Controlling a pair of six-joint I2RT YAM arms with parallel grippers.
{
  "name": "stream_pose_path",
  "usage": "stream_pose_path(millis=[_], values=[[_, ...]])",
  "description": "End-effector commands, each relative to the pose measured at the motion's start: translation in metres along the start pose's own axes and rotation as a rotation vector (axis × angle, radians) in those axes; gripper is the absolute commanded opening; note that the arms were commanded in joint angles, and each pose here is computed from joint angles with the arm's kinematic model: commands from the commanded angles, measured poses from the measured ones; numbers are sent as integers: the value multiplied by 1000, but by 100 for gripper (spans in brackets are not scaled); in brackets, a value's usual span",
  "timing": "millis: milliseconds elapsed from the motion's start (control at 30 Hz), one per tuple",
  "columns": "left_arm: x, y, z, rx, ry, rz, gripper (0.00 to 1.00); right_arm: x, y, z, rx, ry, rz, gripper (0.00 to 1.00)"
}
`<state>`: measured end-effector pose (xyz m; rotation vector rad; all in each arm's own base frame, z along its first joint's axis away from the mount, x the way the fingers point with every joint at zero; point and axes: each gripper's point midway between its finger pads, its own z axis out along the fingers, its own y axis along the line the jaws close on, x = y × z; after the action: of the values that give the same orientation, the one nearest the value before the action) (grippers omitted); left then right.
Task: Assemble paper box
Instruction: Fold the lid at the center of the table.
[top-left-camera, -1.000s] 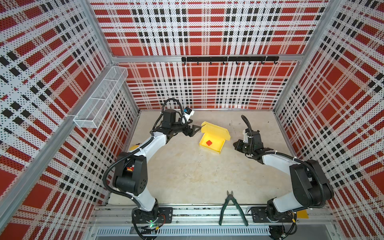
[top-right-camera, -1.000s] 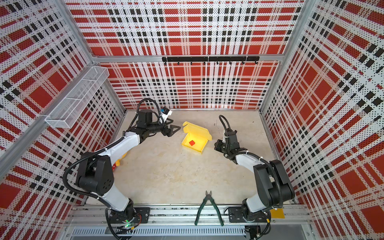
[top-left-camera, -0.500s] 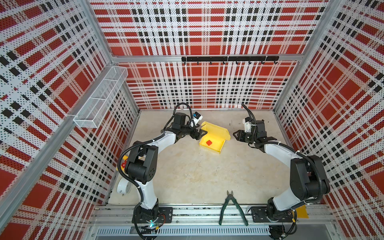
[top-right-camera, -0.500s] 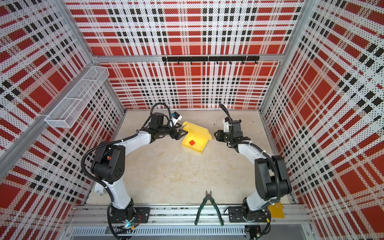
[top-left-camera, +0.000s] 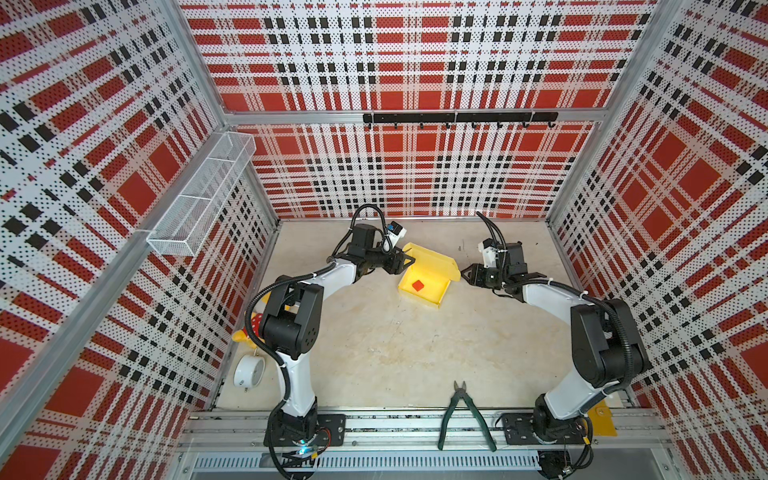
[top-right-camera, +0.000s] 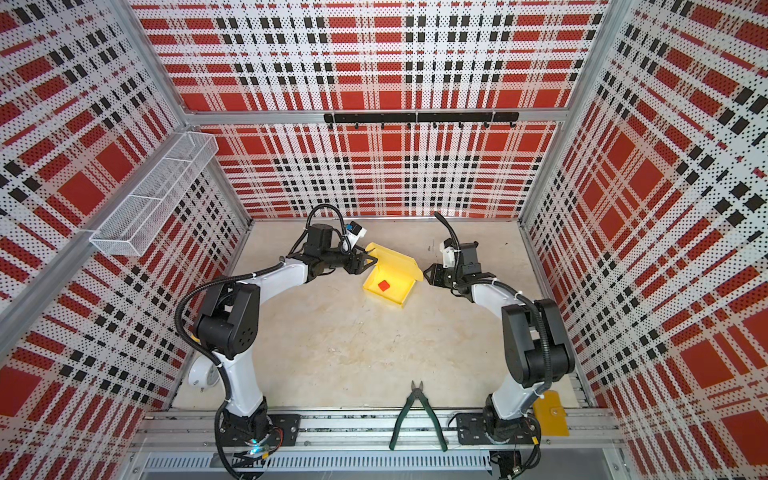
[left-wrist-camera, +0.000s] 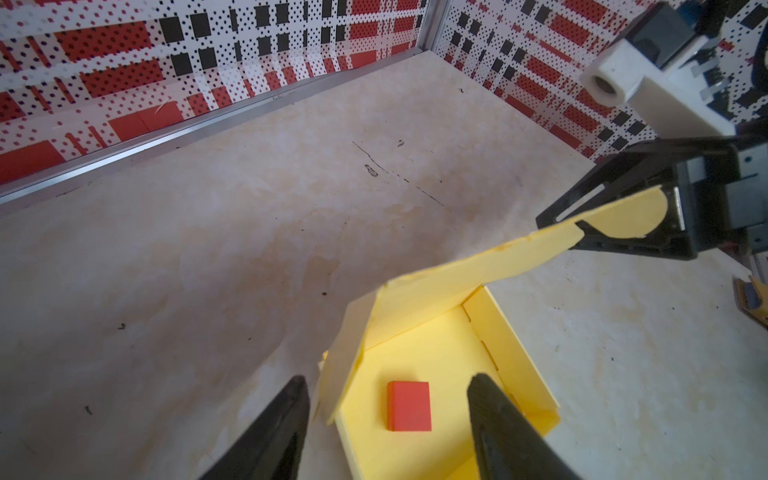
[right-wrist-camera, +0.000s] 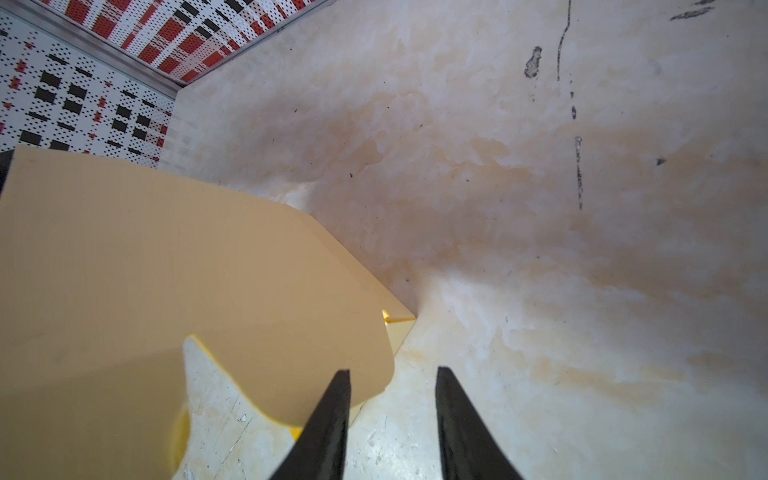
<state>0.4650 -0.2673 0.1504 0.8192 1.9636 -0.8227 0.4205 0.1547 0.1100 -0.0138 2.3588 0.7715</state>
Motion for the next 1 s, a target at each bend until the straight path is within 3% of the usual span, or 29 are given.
stream_pose_path(millis=[0, 67, 200, 400, 667, 967], values=[[-6, 6, 1, -11, -24, -24, 62, -9, 8, 2, -45, -31, -18, 37], [-5, 7, 2, -18, -22, -28, 57, -8, 10, 2, -51, -30, -19, 37], [-4, 10, 5, -21, -18, -35, 57, -5, 11, 1, -57, -26, -22, 37], [-2, 15, 13, -16, -6, -22, 65, -2, 9, 1, -53, -14, -28, 37], [2, 10, 19, -3, 11, -47, 42, 2, 12, 1, -59, -9, -29, 36], [1, 4, 20, -36, 19, -44, 29, 12, 10, -3, -57, -7, -20, 36]])
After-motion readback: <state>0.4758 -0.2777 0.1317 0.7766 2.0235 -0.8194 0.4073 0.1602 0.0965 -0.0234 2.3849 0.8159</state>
